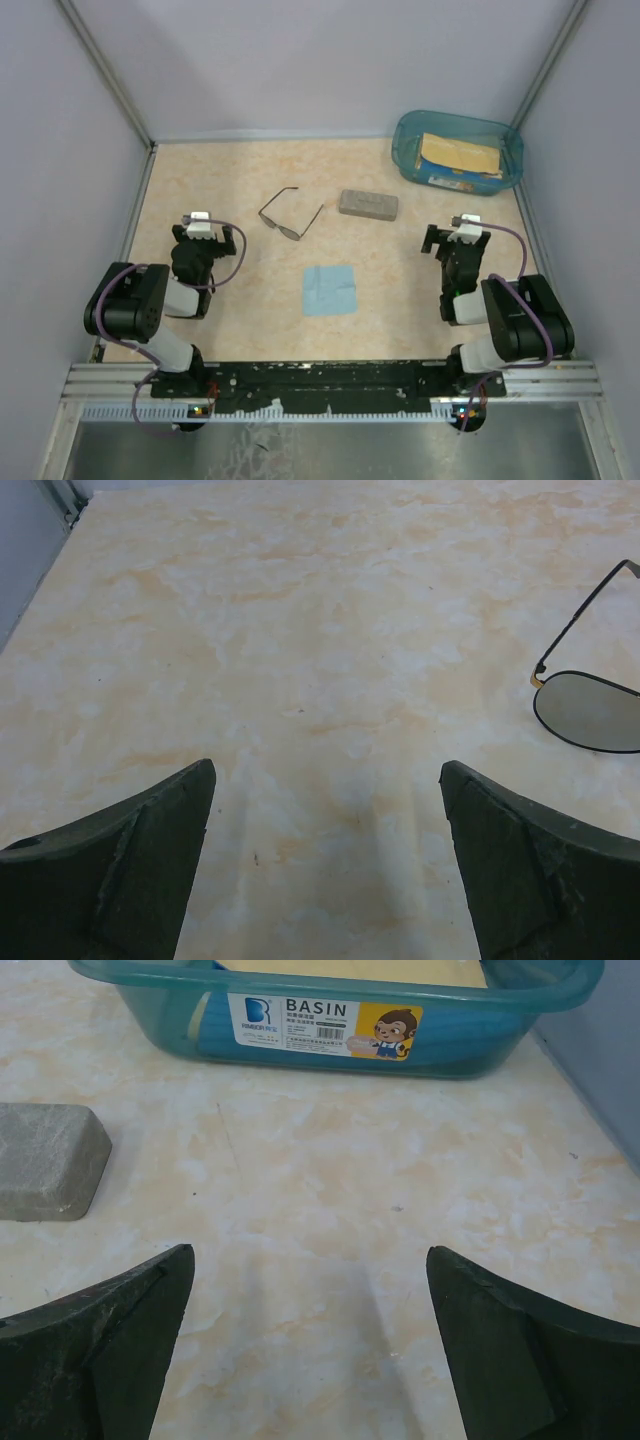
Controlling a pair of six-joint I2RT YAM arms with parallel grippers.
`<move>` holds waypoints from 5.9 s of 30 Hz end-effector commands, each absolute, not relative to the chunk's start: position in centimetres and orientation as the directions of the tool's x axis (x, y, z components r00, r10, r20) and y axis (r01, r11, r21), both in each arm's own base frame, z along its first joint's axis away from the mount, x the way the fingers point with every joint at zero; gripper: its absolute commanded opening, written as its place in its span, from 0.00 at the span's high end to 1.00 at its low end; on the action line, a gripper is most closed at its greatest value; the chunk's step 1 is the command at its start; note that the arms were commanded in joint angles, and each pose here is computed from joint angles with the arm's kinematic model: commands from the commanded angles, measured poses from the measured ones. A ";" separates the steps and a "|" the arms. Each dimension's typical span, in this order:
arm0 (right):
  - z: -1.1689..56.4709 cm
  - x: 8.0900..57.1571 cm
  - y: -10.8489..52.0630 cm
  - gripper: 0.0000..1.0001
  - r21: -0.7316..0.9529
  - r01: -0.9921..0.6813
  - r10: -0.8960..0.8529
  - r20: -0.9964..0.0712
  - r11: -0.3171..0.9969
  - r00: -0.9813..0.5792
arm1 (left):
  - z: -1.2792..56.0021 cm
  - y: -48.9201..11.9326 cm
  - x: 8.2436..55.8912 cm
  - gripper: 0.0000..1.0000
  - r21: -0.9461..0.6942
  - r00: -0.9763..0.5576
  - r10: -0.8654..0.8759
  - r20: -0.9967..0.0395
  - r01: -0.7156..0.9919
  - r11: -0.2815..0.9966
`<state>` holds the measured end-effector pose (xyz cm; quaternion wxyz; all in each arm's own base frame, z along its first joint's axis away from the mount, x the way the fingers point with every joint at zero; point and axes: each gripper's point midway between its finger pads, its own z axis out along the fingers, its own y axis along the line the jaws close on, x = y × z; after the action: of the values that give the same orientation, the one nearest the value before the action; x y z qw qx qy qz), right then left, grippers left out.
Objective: Organize the sunglasses
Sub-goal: Adjust the sunglasses case at the center of the board.
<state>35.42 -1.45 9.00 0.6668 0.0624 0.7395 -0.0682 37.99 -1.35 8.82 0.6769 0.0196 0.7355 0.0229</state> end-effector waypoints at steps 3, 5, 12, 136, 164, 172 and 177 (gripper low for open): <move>10.9 36.0 -2.1 0.01 0.007 0.214 0.013 -0.999 0.977 -0.029 | 9.5 -1.1 38.3 0.00 0.050 -0.061 0.049 -0.997 -0.014 0.999; 10.9 36.0 -2.1 0.01 0.007 0.214 0.013 -1.000 0.977 -0.029 | 9.4 -1.1 38.3 0.00 0.051 -0.061 0.050 -0.997 -0.014 0.999; 10.9 36.0 -2.1 0.01 0.006 0.215 0.013 -1.000 0.977 -0.029 | 9.5 -1.2 38.3 0.00 0.051 -0.060 0.050 -0.997 -0.013 0.999; 11.7 46.3 14.0 0.01 0.176 -0.132 0.061 -0.794 0.976 -0.604 | 17.7 -17.5 29.7 0.00 -0.431 -0.341 -0.295 -0.893 0.453 0.781; 12.3 55.2 26.6 0.03 0.198 -0.265 -0.024 -0.758 0.944 -0.652 | 18.1 -18.3 30.0 0.00 -0.432 -0.361 -0.282 -0.889 0.454 0.779; 10.4 55.1 29.0 0.03 0.200 -0.297 -0.064 -0.725 0.934 -0.686 | 18.1 -18.2 29.9 0.00 -0.428 -0.357 -0.281 -0.891 0.452 0.782; 9.5 54.6 28.9 0.02 0.186 -0.287 -0.073 -0.711 0.940 -0.700 | 18.1 -18.2 29.8 0.00 -0.427 -0.359 -0.279 -0.891 0.452 0.783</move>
<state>54.36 27.89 8.17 0.3632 -0.0968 0.9168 0.1350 29.73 -18.06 16.66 0.5490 0.0493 0.7686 -0.3245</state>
